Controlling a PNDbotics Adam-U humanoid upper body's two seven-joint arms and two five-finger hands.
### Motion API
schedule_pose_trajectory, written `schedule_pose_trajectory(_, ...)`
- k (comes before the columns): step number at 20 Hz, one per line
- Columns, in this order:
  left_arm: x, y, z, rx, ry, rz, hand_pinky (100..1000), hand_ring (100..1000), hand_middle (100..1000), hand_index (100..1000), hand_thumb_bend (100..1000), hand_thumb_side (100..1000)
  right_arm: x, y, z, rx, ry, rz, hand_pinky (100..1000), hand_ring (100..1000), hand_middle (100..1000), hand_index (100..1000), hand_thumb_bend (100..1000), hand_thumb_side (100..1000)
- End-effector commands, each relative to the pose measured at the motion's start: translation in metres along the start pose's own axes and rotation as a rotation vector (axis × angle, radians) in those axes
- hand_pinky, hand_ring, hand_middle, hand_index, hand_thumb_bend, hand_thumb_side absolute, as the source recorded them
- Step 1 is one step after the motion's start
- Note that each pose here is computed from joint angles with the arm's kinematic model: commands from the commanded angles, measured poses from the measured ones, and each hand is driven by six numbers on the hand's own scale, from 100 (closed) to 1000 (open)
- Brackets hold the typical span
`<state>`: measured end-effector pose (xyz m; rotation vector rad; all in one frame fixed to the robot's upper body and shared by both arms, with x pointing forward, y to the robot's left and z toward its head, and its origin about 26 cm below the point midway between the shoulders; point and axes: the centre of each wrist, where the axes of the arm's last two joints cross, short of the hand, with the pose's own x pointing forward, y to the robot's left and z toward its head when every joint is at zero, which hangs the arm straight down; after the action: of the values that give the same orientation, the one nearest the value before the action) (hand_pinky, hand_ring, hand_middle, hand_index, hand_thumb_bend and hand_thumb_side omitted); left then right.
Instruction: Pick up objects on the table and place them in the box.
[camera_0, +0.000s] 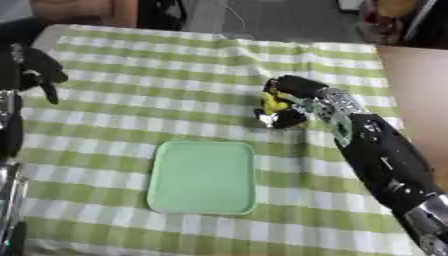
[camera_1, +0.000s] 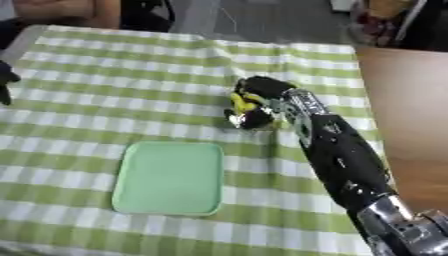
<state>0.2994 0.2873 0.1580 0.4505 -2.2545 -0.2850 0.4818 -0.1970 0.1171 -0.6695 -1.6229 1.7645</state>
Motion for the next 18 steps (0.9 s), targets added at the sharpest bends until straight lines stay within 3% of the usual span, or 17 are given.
schedule_pose_trajectory(1, 0.007, 0.003, -0.004, 0.001, -0.03, -0.003, 233, 440, 464, 425, 675, 1000, -0.001, -0.015, 0.001, -0.06, -0.006, 0.027, 100, 108, 277, 498, 100, 608)
schedule_pose_trajectory(13, 0.007, 0.002, -0.004, -0.001, -0.029, -0.003, 233, 441, 464, 425, 673, 1000, 0.0, -0.021, 0.001, -0.099, -0.022, 0.03, 100, 104, 272, 500, 100, 600)
schedule_pose_trajectory(18, 0.006, 0.003, -0.004, -0.001, -0.027, -0.005, 233, 441, 465, 425, 673, 1000, 0.002, -0.04, 0.004, -0.138, -0.052, 0.056, 100, 101, 270, 493, 100, 593)
